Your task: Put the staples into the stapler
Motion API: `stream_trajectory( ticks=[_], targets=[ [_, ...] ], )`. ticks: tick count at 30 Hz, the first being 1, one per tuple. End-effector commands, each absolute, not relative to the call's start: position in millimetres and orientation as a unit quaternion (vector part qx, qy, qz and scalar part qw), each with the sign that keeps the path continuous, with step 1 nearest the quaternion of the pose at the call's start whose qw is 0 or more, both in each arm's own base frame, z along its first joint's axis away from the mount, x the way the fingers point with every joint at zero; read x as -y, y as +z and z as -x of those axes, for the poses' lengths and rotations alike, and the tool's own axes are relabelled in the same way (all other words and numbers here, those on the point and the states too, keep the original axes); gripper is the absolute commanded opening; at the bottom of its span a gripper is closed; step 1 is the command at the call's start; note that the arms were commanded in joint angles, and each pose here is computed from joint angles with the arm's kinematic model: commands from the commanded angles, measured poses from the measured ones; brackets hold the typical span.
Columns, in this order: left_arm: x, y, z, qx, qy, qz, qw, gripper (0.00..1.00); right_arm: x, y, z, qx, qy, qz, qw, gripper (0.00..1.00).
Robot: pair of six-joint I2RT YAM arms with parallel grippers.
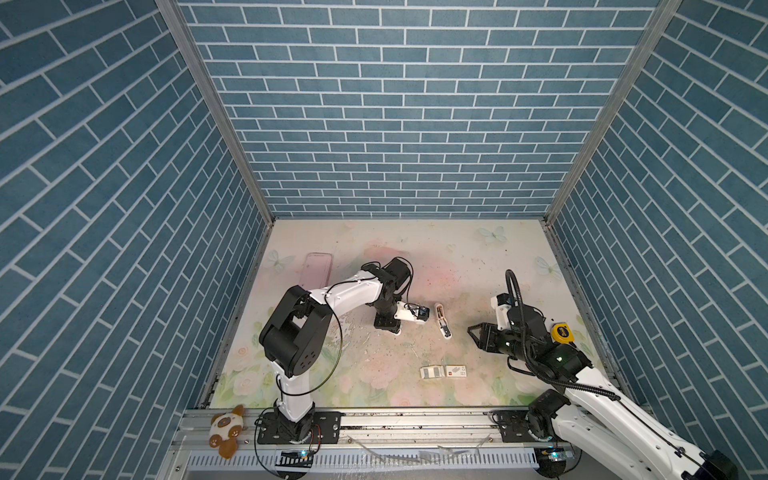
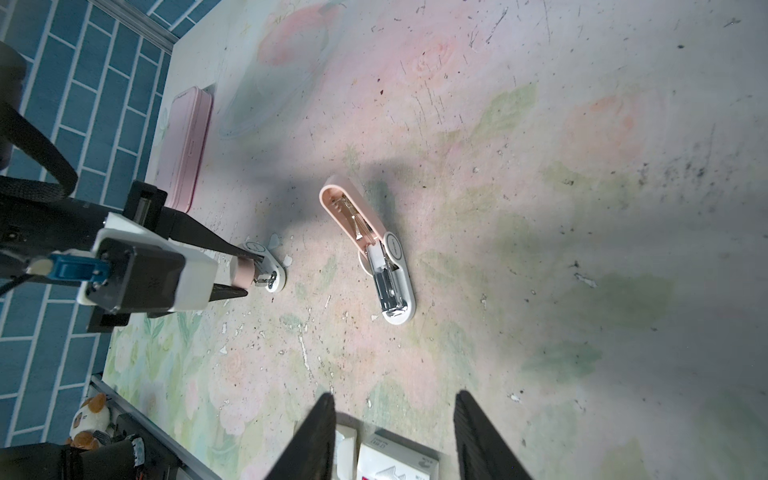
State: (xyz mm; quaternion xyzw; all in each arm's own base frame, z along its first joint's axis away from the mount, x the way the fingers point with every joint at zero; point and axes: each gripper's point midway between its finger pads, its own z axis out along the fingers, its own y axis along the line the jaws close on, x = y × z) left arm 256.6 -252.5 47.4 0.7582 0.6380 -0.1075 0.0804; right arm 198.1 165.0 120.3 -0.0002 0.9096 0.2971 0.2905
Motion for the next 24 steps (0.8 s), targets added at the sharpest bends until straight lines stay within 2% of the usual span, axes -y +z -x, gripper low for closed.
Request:
stream_trajectory(
  ticks=[1,6,11,16,20,24],
  targets=[
    [251.8,52.8,-249.6,-0.633,-0.111,-0.761,0.084,0.4,-165.4,118.6,-199.4,-0.908,0.304,-0.012,0.288,0.47],
    [251.2,48.7,-249.6,-0.633,-0.108,-0.762,0.083,0.44,-165.1,117.8,-199.5,-0.908,0.304,-0.013,0.288,0.47],
    [252.2,47.7,-252.6,-0.633,-0.102,-0.762,0.09,0.36,-165.0,117.4,-199.9,-0.908,0.303,-0.015,0.288,0.46],
    [250.2,45.6,-252.5,-0.634,-0.097,-0.762,0.084,0.32,-165.1,116.7,-199.6,-0.908,0.304,-0.015,0.288,0.46],
    [250.2,47.6,-252.5,-0.633,-0.096,-0.763,0.089,0.37,-164.9,116.2,-200.0,-0.909,0.303,-0.015,0.287,0.46],
    [250.7,48.3,-253.9,-0.633,-0.093,-0.763,0.093,0.37,-165.1,116.6,-200.4,-0.909,0.303,-0.015,0.287,0.46]
  ],
)
